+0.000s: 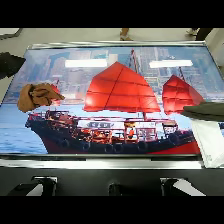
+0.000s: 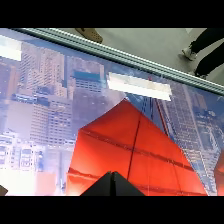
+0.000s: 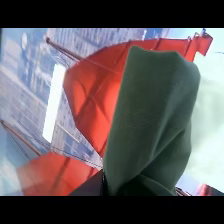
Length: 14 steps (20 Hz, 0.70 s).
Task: Fold the shirts.
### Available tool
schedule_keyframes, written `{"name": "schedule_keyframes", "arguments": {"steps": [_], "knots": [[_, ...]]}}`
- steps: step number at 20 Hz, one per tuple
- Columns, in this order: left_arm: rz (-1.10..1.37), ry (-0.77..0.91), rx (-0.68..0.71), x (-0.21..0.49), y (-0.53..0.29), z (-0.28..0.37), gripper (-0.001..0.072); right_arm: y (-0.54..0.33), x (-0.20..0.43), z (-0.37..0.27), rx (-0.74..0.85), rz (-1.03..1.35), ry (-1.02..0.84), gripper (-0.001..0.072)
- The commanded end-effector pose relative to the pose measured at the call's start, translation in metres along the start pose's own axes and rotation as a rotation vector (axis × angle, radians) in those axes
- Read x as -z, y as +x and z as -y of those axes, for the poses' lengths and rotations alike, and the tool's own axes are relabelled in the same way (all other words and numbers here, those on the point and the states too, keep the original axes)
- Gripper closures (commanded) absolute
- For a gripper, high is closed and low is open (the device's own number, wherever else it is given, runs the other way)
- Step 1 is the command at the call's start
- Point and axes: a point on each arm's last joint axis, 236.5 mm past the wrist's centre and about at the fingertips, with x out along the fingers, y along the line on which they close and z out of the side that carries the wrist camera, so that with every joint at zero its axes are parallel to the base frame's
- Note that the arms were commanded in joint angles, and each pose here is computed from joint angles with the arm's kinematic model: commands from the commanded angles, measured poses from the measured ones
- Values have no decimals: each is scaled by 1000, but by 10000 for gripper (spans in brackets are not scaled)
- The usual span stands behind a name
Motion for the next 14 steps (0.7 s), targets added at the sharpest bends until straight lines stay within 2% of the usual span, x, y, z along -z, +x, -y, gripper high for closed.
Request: {"name": "schedule_keyframes", "arguments": {"steps": [1,6,8,11,14], "knots": [[-1,2,0,0,0,0,678,-12,-19,7,-20,63,120,666],[-2,16,1,1,-1,1,678,-26,-17,42,62,40,175,666],[-2,17,1,0,-1,1,678,-40,-2,81,204,-10,194,666],[-1,17,1,0,-1,1,678,-60,20,160,530,-69,209,666],[-1,14,4,0,-1,1,678,-41,49,216,655,-132,244,666]]}}
